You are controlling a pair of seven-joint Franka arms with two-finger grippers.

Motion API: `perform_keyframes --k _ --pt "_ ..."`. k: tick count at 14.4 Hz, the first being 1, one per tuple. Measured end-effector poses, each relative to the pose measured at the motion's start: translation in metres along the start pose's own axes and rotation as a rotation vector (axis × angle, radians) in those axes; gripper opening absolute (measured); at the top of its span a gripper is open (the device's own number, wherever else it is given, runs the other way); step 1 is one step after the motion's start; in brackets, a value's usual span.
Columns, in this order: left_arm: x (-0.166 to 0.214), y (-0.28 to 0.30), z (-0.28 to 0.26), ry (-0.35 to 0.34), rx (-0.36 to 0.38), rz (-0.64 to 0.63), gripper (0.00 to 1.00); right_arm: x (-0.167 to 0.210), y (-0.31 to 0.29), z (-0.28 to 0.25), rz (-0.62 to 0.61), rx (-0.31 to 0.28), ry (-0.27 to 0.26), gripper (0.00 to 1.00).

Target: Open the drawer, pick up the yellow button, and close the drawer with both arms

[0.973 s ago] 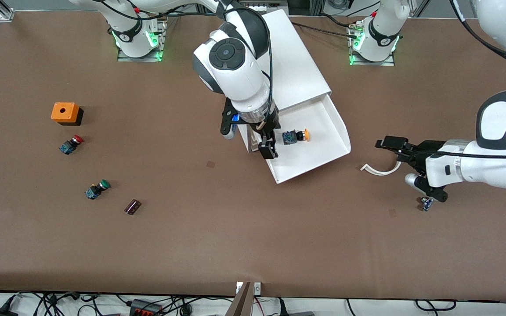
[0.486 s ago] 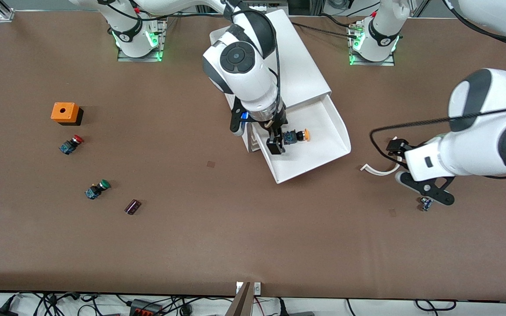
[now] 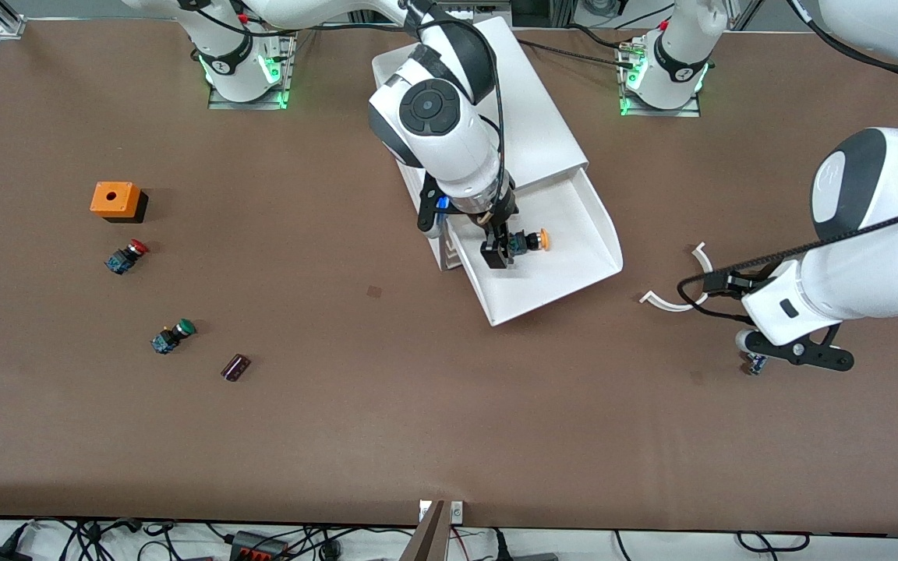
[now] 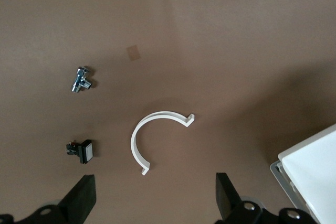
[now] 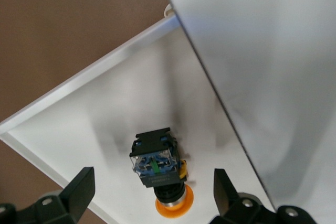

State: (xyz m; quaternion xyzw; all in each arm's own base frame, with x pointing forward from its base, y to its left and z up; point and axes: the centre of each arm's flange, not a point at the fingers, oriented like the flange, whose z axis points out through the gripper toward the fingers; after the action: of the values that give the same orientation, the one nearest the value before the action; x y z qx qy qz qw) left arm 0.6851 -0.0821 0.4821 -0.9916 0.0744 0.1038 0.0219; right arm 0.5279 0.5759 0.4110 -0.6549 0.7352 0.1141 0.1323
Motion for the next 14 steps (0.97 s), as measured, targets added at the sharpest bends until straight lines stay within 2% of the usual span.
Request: perform_keyframes --k 4,14 --pt "0.0012 -0.0006 0.0025 -0.003 0.000 -0.031 1.00 0.0028 -0.0023 0.0088 0.022 -0.017 -0.009 1.00" --pt "0.0012 -0.0002 0.0023 -0.003 -0.002 -0.034 1.00 0.0030 -0.0032 0.0088 0.013 -0.018 -0.012 1.00"
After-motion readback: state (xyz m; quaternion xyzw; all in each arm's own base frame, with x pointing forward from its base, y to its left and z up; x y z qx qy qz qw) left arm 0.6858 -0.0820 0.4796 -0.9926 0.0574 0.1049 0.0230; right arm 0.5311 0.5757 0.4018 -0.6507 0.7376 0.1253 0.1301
